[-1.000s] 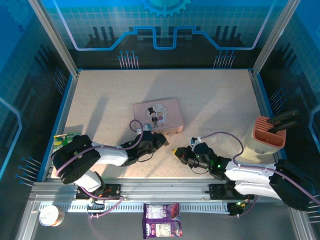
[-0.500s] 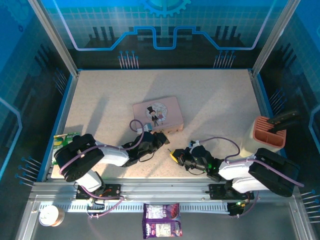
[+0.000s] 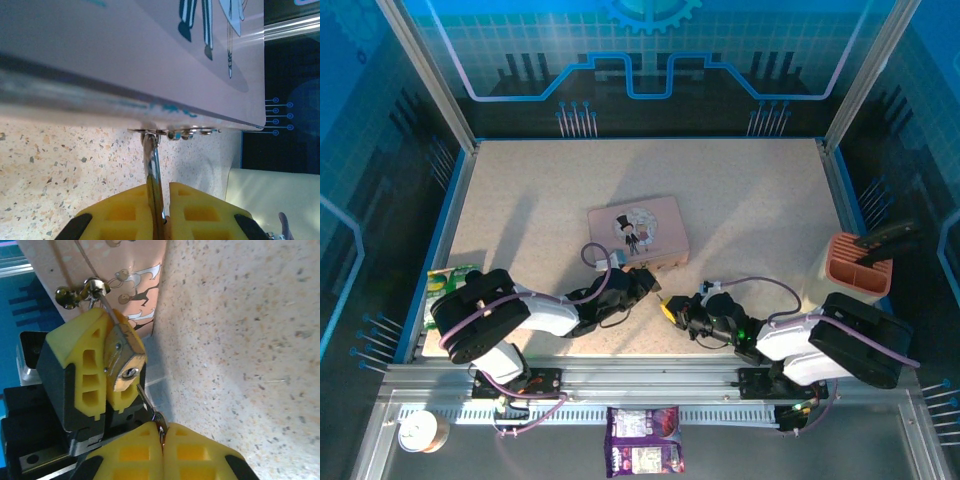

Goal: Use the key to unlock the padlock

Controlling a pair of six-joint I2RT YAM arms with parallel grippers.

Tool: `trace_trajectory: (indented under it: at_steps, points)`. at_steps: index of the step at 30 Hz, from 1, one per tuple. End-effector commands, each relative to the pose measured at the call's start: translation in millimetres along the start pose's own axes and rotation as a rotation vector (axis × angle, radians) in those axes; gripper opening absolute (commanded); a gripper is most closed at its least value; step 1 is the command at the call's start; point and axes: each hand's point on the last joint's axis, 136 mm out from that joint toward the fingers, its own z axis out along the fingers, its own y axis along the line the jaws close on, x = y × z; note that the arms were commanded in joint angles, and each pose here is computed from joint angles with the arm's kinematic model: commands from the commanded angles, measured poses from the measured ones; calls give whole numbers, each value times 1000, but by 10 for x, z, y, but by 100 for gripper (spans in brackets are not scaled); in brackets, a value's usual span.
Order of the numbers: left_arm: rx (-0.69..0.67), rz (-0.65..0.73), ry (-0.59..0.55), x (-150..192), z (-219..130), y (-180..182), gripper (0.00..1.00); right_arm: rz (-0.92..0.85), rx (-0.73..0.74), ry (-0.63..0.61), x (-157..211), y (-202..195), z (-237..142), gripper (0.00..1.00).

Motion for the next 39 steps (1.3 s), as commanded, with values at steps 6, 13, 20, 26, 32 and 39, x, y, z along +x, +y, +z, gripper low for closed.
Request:
trace_trajectory:
  at_steps: [6, 13, 20, 26, 32, 39]
  points:
    - [132, -114, 24, 62, -61, -325, 0, 37, -51, -5, 7, 28, 36, 0]
    - [122, -109, 9, 40, -87, -291, 0, 60, -79, 1, 34, 9, 97, 0]
    - [97, -99, -29, -28, -147, -208, 0, 68, -114, -15, 23, 1, 81, 0]
    - [74, -82, -47, -63, -177, -170, 0, 54, -116, -20, 22, 40, 37, 0]
    - [84, -76, -40, -49, -152, -212, 0, 40, -98, 4, 80, 72, 60, 0]
    - [84, -78, -31, -21, -133, -208, 0, 60, -130, 23, 123, 58, 103, 0]
